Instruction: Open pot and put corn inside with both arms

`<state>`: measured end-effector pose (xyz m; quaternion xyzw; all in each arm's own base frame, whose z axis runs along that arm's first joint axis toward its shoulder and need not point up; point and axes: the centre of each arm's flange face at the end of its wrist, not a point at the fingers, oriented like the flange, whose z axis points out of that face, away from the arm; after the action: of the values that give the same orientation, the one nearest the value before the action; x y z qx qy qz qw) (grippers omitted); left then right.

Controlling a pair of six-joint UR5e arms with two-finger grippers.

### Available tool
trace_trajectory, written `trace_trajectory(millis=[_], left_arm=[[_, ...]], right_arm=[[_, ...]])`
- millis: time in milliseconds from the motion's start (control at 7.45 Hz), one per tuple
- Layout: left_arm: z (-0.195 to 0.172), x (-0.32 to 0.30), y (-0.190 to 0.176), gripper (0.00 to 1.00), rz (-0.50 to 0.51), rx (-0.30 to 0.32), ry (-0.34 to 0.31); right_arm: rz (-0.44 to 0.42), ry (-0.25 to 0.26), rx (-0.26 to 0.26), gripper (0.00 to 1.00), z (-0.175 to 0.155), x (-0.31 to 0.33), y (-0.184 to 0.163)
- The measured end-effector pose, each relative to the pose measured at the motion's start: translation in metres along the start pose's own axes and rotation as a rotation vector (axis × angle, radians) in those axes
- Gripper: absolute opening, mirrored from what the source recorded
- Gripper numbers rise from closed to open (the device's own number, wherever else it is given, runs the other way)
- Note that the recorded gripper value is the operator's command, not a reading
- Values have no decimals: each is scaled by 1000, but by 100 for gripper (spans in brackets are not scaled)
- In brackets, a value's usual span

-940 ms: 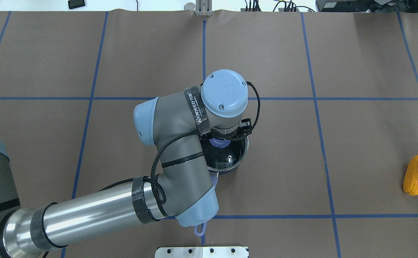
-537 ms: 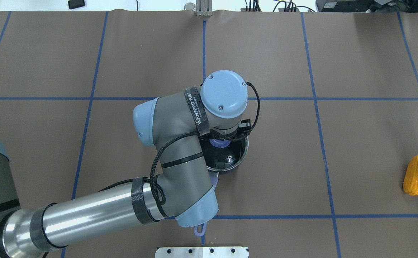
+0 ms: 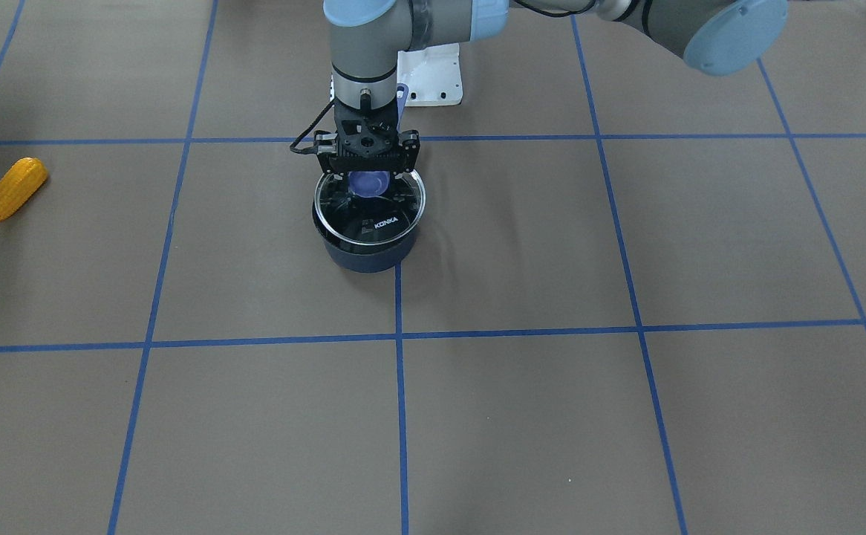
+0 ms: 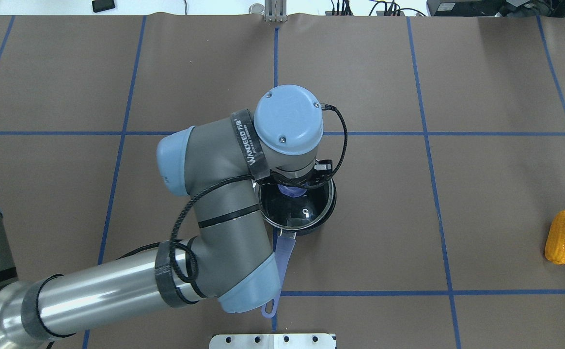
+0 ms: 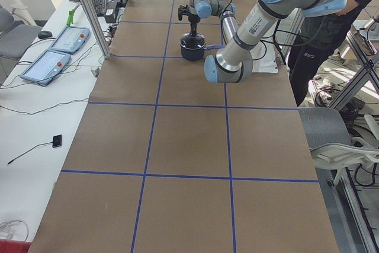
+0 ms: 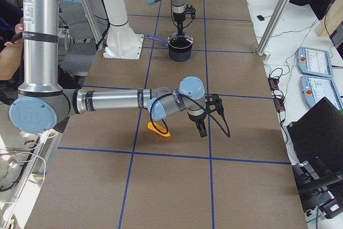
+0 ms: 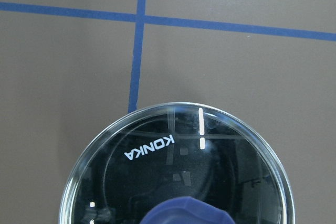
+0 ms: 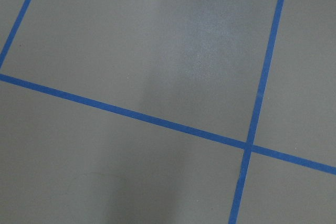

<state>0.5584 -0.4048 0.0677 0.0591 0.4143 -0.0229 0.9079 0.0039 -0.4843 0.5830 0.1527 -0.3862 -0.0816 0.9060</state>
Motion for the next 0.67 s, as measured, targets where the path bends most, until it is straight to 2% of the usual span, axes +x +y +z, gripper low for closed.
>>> trace_trajectory(millis=[403, 671], left_arm=[[-21, -160, 4, 0, 209, 34, -52], [-13, -258, 11, 0, 312, 10, -75]], right_arm=[[0, 1, -1, 100, 0, 1, 0], [2, 0, -4, 100, 2, 1, 1]])
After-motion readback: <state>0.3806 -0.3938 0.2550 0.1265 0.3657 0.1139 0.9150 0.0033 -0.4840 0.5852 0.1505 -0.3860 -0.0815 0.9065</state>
